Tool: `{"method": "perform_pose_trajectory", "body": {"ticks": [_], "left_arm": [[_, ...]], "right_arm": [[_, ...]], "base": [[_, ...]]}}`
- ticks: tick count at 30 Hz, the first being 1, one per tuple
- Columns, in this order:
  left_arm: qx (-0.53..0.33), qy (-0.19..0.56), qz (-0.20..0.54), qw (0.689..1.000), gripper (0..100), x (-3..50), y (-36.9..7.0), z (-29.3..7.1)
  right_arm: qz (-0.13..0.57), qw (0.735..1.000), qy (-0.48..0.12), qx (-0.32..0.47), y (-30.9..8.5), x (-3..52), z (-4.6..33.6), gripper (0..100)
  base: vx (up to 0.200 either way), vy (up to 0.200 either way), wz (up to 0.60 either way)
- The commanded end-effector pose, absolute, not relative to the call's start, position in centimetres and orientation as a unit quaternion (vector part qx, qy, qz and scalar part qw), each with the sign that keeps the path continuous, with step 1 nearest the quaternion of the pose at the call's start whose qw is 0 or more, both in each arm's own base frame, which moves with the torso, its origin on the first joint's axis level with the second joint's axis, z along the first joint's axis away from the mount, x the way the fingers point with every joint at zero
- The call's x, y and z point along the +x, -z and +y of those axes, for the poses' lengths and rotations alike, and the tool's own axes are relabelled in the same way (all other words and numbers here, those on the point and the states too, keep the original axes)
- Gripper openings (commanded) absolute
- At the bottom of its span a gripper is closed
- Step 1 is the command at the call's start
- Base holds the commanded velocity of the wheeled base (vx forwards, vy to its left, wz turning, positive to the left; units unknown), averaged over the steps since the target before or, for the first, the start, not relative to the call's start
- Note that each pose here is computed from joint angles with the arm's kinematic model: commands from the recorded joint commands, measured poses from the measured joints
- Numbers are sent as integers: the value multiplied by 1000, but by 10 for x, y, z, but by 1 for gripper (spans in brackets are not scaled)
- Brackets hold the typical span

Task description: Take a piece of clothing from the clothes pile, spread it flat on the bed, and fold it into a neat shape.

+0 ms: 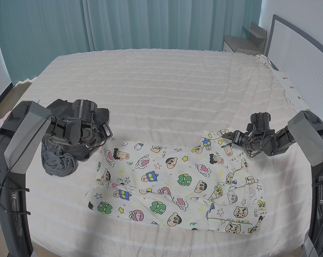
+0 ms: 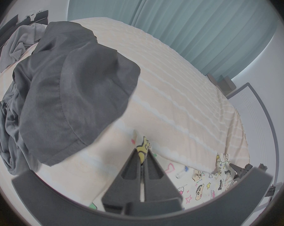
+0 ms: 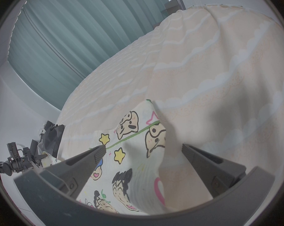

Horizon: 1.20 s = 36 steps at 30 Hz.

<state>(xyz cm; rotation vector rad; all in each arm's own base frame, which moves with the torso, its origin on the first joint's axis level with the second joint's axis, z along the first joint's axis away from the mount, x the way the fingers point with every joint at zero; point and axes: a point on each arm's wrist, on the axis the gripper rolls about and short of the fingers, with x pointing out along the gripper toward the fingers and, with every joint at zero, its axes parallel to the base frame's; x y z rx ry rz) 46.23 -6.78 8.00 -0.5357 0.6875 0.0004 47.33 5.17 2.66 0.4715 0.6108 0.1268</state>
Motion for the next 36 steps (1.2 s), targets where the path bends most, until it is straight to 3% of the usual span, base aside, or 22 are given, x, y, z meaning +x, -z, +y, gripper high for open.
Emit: {"method": "perform_pose_trajectory", "body": {"ticks": [1,2,3,13,36], "left_arm": [[-257,2,335,907,0,460,-81,-72],[-256,0,332,908,0,460,-82,-73],[-254,-1,330,909,0,460,-83,-75],[-244,3,317,917,0,456,-94,-95],[-236,12,303,923,0,449,-108,-112]], "right_arm": [[300,924,-63,229,-25,473,53,100],[302,923,-64,229,-24,472,55,100],[305,922,-64,229,-22,472,55,0],[306,924,-36,228,-14,474,49,0],[292,927,-39,232,-29,470,48,0]], "base": [[0,0,0],[0,0,0],[0,0,0],[0,0,0],[0,0,0]]}}
